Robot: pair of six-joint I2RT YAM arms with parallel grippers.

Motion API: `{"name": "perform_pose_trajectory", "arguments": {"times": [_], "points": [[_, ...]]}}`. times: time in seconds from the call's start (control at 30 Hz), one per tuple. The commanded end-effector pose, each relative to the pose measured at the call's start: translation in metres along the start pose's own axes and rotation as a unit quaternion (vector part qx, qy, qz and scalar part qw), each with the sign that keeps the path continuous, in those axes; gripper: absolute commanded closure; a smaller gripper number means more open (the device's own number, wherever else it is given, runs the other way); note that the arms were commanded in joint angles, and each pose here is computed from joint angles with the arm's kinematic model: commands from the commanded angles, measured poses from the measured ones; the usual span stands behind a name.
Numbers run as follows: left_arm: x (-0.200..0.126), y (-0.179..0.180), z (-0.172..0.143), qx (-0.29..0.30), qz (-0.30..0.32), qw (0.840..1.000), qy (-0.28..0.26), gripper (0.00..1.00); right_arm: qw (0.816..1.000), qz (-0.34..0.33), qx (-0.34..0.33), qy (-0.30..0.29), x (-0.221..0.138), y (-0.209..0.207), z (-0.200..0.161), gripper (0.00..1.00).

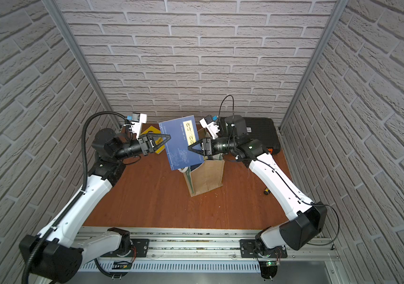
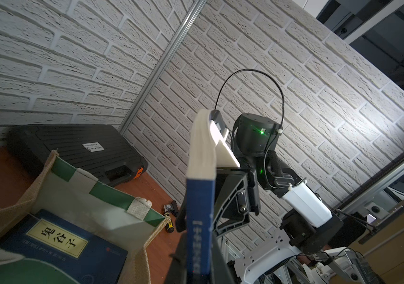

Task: Put the books into the canvas bag
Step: Pick up the book from the center of the board, then adjust the canvas bag at the center of the board.

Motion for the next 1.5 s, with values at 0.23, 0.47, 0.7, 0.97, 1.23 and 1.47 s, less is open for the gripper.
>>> {"name": "perform_pose_trajectory", "arguments": {"times": [0.23,0.47,0.7,0.97,1.23,1.47], "points": [[-0.004,0.016,0.008,0.005,0.033,0.999,-0.031,1.00,0.999,0.031,0.014,-0.003,-0.011,0.007,0.006,0.94],[-0.001,0.030,0.004,-0.012,0.066,0.997,-0.029,0.71,0.993,-0.111,0.008,-0.028,-0.038,-0.025,0.016,0.94],[0.002,0.058,-0.016,0.050,0.295,0.954,0.012,0.36,0.958,-0.273,0.003,-0.089,-0.095,-0.067,0.034,0.94],[0.032,0.100,-0.068,0.033,0.415,0.906,0.077,0.31,0.951,-0.305,-0.003,-0.056,-0.090,-0.076,0.048,0.94],[0.057,0.129,-0.113,0.020,0.458,0.876,0.149,0.34,0.935,-0.352,-0.003,0.038,-0.065,-0.099,0.012,0.94],[0.067,0.140,-0.138,-0.006,0.451,0.872,0.192,0.56,0.920,-0.369,0.042,0.126,-0.070,-0.120,-0.066,0.94]]}}
Point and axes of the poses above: each gripper's point midway between its finger pads, its own x axis out along the fingers, its own y axis along the line the jaws close on, z = x × y, the point moved 1 cm from there along -x, back along the fingers, and after that the axes turned 3 degrees about -x, right-handed, at the moved point
